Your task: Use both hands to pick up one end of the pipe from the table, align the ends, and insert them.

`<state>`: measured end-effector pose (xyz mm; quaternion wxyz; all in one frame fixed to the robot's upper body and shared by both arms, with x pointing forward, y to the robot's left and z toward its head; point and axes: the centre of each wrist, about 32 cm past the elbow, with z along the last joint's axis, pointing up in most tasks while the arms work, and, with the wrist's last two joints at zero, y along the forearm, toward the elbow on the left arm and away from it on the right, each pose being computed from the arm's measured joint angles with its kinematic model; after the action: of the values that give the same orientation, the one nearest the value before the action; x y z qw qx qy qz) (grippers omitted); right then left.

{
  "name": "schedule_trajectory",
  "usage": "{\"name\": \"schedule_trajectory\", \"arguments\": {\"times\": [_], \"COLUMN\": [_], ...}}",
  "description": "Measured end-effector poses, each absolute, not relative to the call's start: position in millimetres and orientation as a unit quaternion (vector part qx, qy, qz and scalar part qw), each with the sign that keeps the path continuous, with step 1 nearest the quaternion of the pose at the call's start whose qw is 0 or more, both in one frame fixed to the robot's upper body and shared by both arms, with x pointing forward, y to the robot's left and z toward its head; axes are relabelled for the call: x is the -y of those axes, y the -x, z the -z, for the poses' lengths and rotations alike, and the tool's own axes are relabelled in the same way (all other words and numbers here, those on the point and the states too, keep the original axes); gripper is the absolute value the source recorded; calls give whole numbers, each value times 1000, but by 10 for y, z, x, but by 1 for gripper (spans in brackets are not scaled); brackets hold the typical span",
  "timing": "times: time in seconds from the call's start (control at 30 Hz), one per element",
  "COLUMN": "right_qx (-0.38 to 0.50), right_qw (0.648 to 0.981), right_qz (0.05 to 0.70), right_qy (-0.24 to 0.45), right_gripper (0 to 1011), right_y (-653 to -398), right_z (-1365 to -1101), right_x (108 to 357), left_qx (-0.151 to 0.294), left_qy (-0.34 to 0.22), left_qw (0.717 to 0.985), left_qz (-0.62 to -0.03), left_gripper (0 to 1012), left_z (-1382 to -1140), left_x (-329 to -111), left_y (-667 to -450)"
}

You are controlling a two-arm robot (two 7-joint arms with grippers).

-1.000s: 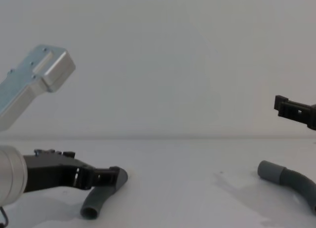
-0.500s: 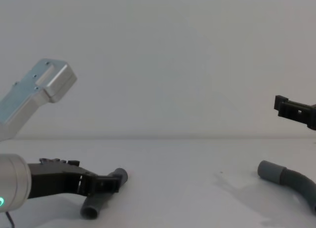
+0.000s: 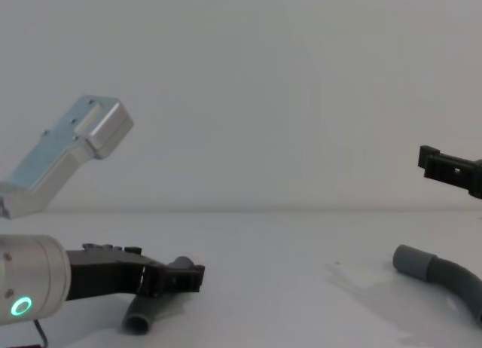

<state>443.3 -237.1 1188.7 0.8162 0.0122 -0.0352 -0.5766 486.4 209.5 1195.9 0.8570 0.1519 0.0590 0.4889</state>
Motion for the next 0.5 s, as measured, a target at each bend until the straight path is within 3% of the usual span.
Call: {"name": "schedule_trajectory", "arguments": {"times": [0.5], "right_qx": [35], "right_qw": [816], "right_qz": [577], "right_qy": [-12], "right_gripper": [1002], "right_y": [-4433], "right_z": [-11887], "right_x": [2371], "left_qx": [-81], "left_qy": [-164], "left_qw": [855], "left_qz": [-485], "left_gripper": [1001], "left_z": [-11995], "left_x": [-2060], "left_y": [-4975]}}
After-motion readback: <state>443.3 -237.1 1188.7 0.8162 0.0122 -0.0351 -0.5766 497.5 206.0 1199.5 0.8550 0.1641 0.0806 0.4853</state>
